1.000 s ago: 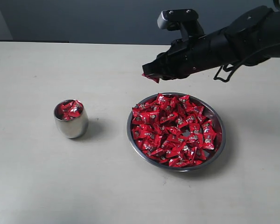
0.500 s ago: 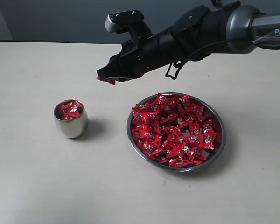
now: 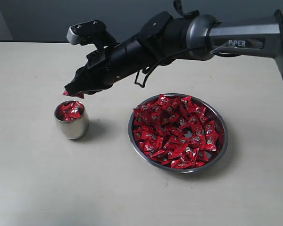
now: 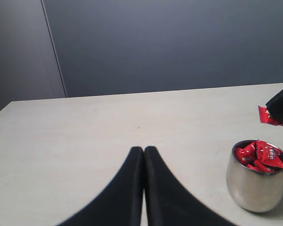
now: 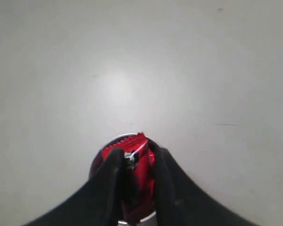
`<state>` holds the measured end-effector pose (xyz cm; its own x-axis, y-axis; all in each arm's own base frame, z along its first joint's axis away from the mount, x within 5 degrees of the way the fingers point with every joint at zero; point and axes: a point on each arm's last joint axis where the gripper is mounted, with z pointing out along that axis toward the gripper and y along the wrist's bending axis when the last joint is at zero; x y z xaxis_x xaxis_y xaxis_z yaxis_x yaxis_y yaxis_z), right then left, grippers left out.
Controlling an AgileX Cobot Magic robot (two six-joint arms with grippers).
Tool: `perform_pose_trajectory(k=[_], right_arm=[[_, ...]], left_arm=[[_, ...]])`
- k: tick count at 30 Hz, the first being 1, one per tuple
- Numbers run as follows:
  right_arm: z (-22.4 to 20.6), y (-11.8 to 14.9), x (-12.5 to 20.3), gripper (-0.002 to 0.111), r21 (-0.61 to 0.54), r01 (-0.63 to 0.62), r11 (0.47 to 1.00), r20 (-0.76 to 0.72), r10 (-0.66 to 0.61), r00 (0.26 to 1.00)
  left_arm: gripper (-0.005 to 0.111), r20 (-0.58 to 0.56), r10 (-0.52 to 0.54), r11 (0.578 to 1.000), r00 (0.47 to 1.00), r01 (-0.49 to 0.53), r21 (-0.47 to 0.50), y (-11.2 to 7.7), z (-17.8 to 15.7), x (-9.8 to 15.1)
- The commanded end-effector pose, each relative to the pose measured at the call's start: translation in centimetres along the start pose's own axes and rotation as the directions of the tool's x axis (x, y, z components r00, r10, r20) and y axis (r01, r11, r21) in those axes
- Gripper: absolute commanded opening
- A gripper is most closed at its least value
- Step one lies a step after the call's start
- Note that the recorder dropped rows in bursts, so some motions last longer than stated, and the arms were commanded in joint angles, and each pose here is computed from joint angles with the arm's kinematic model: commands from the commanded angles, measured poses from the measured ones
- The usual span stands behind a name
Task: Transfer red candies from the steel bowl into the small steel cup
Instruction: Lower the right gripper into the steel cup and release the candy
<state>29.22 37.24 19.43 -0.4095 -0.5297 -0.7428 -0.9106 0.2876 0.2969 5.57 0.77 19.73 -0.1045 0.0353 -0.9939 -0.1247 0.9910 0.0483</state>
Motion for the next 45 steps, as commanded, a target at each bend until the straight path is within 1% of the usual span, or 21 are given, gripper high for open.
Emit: perform_pose_trajectory(k=[1,5,8,11,13,15,29,30,31,34,36,37,40,45], right_arm=[[1.1,1.3,0.2,-0.001,-0.040,0.029,0.999,-0.023,-0.030,0.999],[1.7,2.1,0.5,-0.001,-0.053,0.069,0.996,-0.051,-0.072,0.996],[2.0,2.3,0.8,-0.001,-0.058,0.071,0.996,-0.062,-0.075,0.995],[2.2,2.0,0.8,-0.001,-0.036,0.068,0.997,-0.055,-0.069,0.996],[2.3,1.6,0.7,-0.001,0.006,0.067,0.998,-0.034,-0.067,0.997],[2.3,1.5,0.6,-0.001,0.016,0.068,0.998,-0.029,-0.067,0.997],[2.8,1.4,1.2,-0.001,-0.001,0.050,0.999,-0.052,-0.050,0.997],[2.8,1.4,1.2,0.002,-0.001,0.050,0.999,-0.052,-0.050,0.997],[2.8,1.4,1.2,0.006,0.001,0.050,0.999,-0.051,-0.050,0.997],[2.8,1.3,1.2,0.028,0.006,0.045,0.999,-0.047,-0.044,0.998],[2.8,1.2,1.1,0.038,0.023,0.021,1.000,-0.040,-0.020,0.999],[2.8,1.2,1.1,0.039,0.022,0.019,1.000,-0.041,-0.018,0.999],[2.8,1.1,1.1,0.035,0.029,0.023,0.999,-0.039,-0.022,0.999],[2.8,1.1,1.1,0.035,0.029,0.023,0.999,-0.039,-0.022,0.999]], left_arm=[[0.000,0.007,0.000,1.000,1.000,0.000,-0.001,0.0,0.0,0.0],[0.000,0.007,0.000,1.000,1.000,0.000,-0.001,0.0,0.0,0.0],[0.000,0.007,0.000,1.000,1.000,0.000,-0.001,0.0,0.0,0.0],[0.000,0.007,0.000,1.000,1.000,0.000,-0.001,0.0,0.0,0.0],[0.000,0.007,0.000,1.000,1.000,0.000,-0.001,0.0,0.0,0.0],[0.000,0.007,0.000,1.000,1.000,0.000,-0.001,0.0,0.0,0.0],[0.000,0.007,0.000,1.000,1.000,0.000,-0.001,0.0,0.0,0.0],[0.000,0.007,0.000,1.000,1.000,0.000,-0.001,0.0,0.0,0.0],[0.000,0.007,0.000,1.000,1.000,0.000,-0.001,0.0,0.0,0.0],[0.000,0.007,0.000,1.000,1.000,0.000,-0.001,0.0,0.0,0.0],[0.000,0.007,0.000,1.000,1.000,0.000,-0.001,0.0,0.0,0.0],[0.000,0.007,0.000,1.000,1.000,0.000,-0.001,0.0,0.0,0.0],[0.000,0.007,0.000,1.000,1.000,0.000,-0.001,0.0,0.0,0.0],[0.000,0.007,0.000,1.000,1.000,0.000,-0.001,0.0,0.0,0.0]])
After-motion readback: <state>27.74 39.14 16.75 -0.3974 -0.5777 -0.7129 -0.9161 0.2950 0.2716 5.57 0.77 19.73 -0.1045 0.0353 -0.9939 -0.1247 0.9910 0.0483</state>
